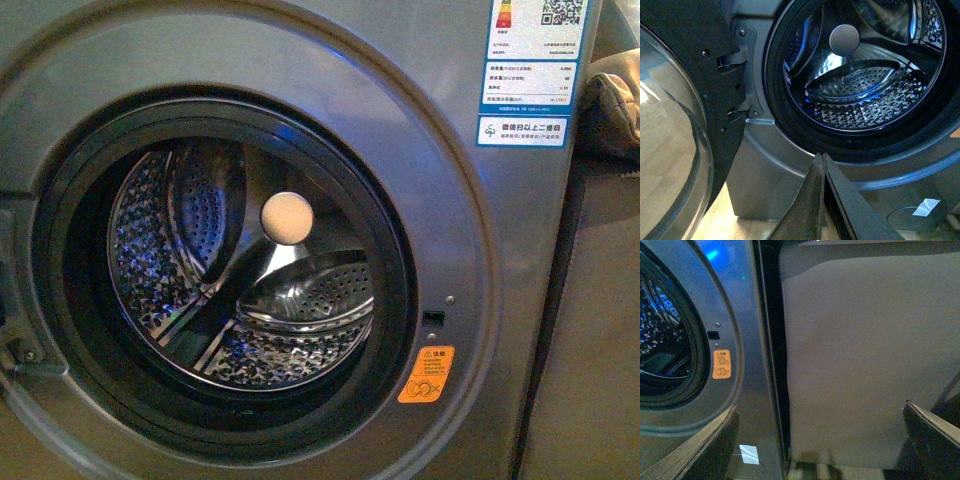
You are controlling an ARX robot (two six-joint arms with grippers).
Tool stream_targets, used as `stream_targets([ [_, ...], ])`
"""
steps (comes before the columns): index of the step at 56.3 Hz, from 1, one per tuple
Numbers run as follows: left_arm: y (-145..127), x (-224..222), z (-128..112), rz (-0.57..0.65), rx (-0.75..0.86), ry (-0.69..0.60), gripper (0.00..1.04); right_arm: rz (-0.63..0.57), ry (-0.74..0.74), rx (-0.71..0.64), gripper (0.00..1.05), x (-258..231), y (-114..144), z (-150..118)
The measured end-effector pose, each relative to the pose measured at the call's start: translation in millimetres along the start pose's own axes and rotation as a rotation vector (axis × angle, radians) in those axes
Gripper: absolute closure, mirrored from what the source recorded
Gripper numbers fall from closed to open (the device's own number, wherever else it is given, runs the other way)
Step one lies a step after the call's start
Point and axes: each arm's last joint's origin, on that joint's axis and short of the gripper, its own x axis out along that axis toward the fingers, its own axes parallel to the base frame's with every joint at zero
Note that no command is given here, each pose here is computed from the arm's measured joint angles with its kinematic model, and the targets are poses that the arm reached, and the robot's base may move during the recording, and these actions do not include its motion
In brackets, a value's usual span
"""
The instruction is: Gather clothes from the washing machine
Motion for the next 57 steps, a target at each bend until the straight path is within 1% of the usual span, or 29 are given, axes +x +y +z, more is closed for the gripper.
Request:
stream_targets([
  [17, 0.0, -6.6, -11.3, -0.001, 0.000, -0.008, 1.01, 0.000, 0.000, 0.000, 0.07, 0.0, 0.0, 0.0],
  [21, 0.0, -12.9, -14.6, -0.001, 0.000, 0.014, 1.01, 0.000, 0.000, 0.000, 0.07, 0.0, 0.0, 0.0],
  [25, 0.1, -16.3, -13.0, 0.000, 0.001, -0.013, 1.01, 0.000, 0.000, 0.000, 0.07, 0.0, 0.0, 0.0],
  [29, 0.1, -16.6, -13.3, 0.000, 0.001, -0.011, 1.01, 0.000, 0.000, 0.000, 0.07, 0.0, 0.0, 0.0],
  [30, 0.1, -16.6, -13.3, 0.000, -0.001, -0.012, 1.00, 0.000, 0.000, 0.000, 0.07, 0.0, 0.0, 0.0],
  [32, 0.1, -16.6, -13.3, 0.000, 0.000, -0.012, 0.91, 0.000, 0.000, 0.000, 0.07, 0.0, 0.0, 0.0],
  [36, 0.1, -16.7, -13.2, 0.000, 0.000, -0.012, 0.80, 0.000, 0.000, 0.000, 0.07, 0.0, 0.0, 0.0],
  [43, 0.1, -16.7, -13.3, 0.000, 0.000, -0.011, 0.57, 0.000, 0.000, 0.000, 0.07, 0.0, 0.0, 0.0],
  [47, 0.1, -16.7, -13.2, 0.000, 0.000, -0.012, 0.46, 0.000, 0.000, 0.000, 0.07, 0.0, 0.0, 0.0],
  [55, 0.1, -16.7, -13.3, 0.000, 0.000, -0.011, 0.19, 0.000, 0.000, 0.000, 0.07, 0.0, 0.0, 0.0],
  [56, 0.1, -16.7, -13.2, 0.000, 0.000, -0.012, 0.14, 0.000, 0.000, 0.000, 0.07, 0.0, 0.0, 0.0],
  [57, 0.1, -16.7, -13.2, 0.000, 0.000, -0.012, 0.12, 0.000, 0.000, 0.000, 0.07, 0.0, 0.0, 0.0],
])
